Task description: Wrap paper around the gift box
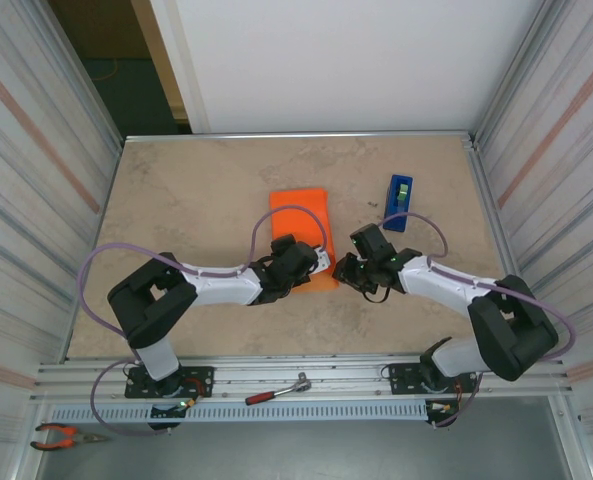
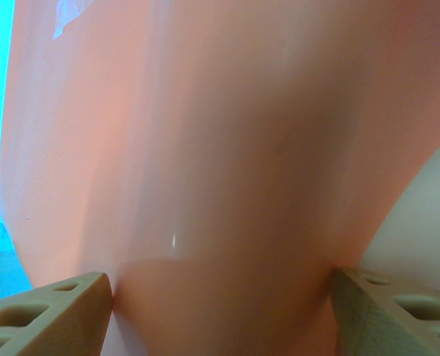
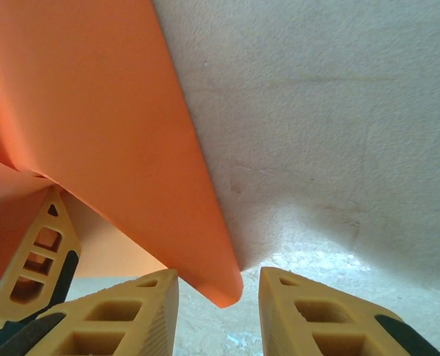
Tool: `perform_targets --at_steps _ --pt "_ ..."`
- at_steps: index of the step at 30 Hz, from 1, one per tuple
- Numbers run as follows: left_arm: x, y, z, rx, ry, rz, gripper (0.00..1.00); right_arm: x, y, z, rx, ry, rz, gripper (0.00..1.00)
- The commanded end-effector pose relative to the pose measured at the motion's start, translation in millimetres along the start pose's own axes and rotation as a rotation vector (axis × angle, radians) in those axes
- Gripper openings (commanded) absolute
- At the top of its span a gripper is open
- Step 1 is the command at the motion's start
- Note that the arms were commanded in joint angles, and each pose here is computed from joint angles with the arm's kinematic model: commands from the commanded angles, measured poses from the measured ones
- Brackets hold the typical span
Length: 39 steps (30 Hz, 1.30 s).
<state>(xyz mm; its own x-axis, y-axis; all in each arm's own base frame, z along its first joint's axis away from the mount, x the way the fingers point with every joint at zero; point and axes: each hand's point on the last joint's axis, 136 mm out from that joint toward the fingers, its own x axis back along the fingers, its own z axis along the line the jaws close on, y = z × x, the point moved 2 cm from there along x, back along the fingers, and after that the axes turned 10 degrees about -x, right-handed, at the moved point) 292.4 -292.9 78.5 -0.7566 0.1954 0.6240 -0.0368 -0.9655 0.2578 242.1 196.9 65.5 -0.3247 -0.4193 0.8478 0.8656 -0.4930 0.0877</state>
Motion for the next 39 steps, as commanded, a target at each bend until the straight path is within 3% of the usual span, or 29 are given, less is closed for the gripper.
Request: perform_targets --at_steps 1,13,18,22,25,39 --pt "-3 -2 -16 -0.033 -0.040 0.006 0.77 -5 2 5 0.020 -0.022 -0.007 0.32" --pt "-3 -1 -20 -0.042 -0.046 0.006 0.76 -11 -5 4 0.032 -0.035 0.003 0.32" --pt "-4 -2 -22 -0.043 -0.049 0.008 0.76 -1 -3 5 0.043 -0.036 -0.026 0.54" --pt "-4 -1 -22 -0.043 -0.051 0.008 0.76 -2 -1 3 0.046 -0.053 -0.031 0.56" --pt "-4 -2 -23 -0.045 -0.054 0.010 0.76 -7 -1 3 0.049 -0.065 -0.026 0.51" --pt "-4 -1 -26 -0.050 -0.057 0.010 0.76 -16 -2 4 0.075 -0.070 -0.016 0.13"
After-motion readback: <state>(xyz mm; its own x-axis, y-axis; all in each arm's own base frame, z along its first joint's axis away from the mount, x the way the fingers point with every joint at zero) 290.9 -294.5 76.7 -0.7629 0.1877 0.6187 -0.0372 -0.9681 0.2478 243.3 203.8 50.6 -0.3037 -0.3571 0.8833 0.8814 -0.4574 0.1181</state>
